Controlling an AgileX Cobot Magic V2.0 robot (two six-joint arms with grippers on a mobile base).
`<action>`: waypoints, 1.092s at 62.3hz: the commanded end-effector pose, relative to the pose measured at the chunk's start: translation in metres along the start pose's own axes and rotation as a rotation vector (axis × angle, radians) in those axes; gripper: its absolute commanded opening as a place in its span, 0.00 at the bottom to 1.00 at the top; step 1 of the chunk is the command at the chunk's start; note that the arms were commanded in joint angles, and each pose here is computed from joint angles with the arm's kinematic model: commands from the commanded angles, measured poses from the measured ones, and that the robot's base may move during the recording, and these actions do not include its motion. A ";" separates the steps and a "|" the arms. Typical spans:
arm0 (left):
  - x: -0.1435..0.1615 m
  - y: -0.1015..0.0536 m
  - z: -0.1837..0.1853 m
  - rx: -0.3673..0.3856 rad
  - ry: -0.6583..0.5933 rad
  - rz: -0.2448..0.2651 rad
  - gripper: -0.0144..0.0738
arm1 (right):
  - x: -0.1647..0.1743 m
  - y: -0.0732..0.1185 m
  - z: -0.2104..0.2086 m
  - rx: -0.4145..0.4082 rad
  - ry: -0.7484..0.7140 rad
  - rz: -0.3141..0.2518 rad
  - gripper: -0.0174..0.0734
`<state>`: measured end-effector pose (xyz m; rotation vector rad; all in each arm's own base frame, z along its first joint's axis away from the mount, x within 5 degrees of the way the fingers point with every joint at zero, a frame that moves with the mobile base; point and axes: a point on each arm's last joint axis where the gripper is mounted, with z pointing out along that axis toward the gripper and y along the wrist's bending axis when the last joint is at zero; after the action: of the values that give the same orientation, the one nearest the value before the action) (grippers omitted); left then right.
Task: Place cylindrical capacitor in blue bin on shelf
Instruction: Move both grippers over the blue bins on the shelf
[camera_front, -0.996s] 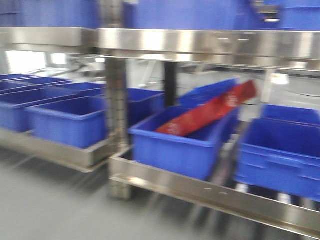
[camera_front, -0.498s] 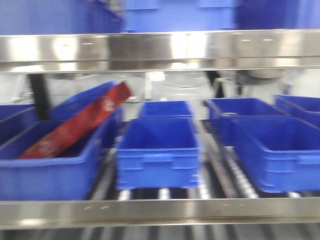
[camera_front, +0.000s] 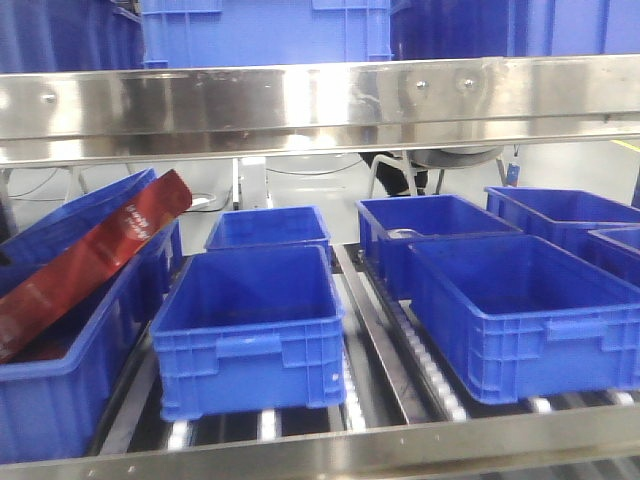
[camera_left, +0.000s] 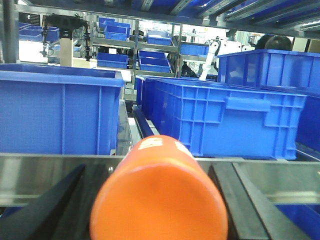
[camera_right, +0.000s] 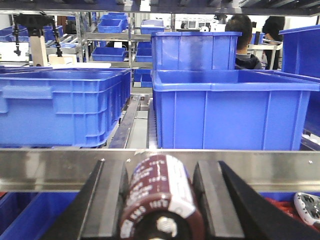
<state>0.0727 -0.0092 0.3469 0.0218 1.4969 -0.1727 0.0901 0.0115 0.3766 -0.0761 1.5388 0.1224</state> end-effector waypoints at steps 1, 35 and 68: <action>-0.003 0.000 -0.001 -0.002 -0.027 0.003 0.04 | -0.002 0.000 0.000 0.002 -0.028 -0.010 0.01; -0.003 0.000 -0.001 -0.002 -0.027 0.003 0.04 | -0.002 0.000 0.000 0.002 -0.028 -0.010 0.01; -0.003 0.000 -0.001 -0.002 -0.027 0.003 0.04 | -0.002 0.000 0.000 0.002 -0.028 -0.010 0.01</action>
<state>0.0727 -0.0092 0.3469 0.0218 1.4969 -0.1727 0.0901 0.0115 0.3766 -0.0761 1.5388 0.1224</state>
